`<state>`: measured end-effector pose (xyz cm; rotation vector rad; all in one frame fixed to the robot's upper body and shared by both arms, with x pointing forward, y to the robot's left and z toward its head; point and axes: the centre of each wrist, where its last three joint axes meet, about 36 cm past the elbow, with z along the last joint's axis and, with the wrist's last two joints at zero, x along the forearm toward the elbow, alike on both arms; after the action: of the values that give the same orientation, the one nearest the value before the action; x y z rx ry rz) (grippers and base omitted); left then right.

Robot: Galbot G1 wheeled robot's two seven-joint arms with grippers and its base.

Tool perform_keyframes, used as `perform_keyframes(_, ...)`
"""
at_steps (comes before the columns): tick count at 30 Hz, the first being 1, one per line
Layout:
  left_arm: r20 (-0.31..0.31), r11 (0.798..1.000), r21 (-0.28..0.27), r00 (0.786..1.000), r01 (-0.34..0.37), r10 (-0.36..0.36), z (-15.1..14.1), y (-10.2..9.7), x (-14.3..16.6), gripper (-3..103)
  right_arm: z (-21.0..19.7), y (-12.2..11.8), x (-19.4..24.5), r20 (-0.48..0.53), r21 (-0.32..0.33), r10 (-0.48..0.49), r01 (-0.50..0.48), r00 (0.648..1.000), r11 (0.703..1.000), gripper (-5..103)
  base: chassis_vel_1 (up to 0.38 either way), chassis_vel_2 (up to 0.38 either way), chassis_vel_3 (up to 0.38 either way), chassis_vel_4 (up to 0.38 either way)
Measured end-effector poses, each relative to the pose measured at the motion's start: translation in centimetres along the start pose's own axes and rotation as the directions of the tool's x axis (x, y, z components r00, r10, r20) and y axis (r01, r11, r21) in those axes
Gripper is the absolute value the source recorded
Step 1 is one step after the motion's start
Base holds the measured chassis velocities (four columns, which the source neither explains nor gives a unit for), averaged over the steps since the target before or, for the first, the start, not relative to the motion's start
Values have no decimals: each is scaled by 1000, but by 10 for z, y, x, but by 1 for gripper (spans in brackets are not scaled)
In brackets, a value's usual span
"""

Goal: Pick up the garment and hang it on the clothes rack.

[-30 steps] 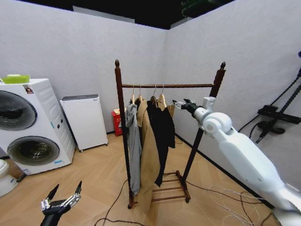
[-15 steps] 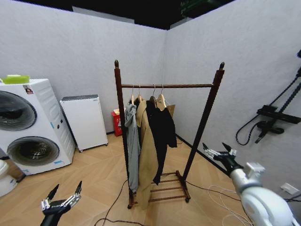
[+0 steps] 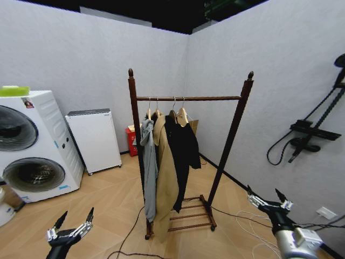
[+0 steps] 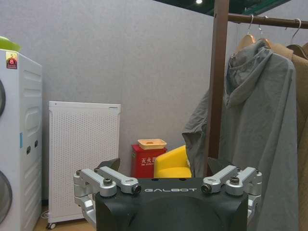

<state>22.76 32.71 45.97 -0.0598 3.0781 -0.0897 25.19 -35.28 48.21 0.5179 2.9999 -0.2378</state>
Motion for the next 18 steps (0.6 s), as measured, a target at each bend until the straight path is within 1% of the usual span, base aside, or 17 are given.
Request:
perform_keyframes(10, 0, 1000, 0, 1000, 0, 0, 0, 0, 0, 100, 7, 3, 3, 18, -4, -3, 3, 1000, 1000, 100, -56, -109, -97, -48)
perform_keyframes(18, 0, 1000, 0, 1000, 0, 0, 0, 0, 0, 100, 8, 4, 0, 35, -6, -13, 13, 999, 1000, 100, -85, -133, -149, -89)
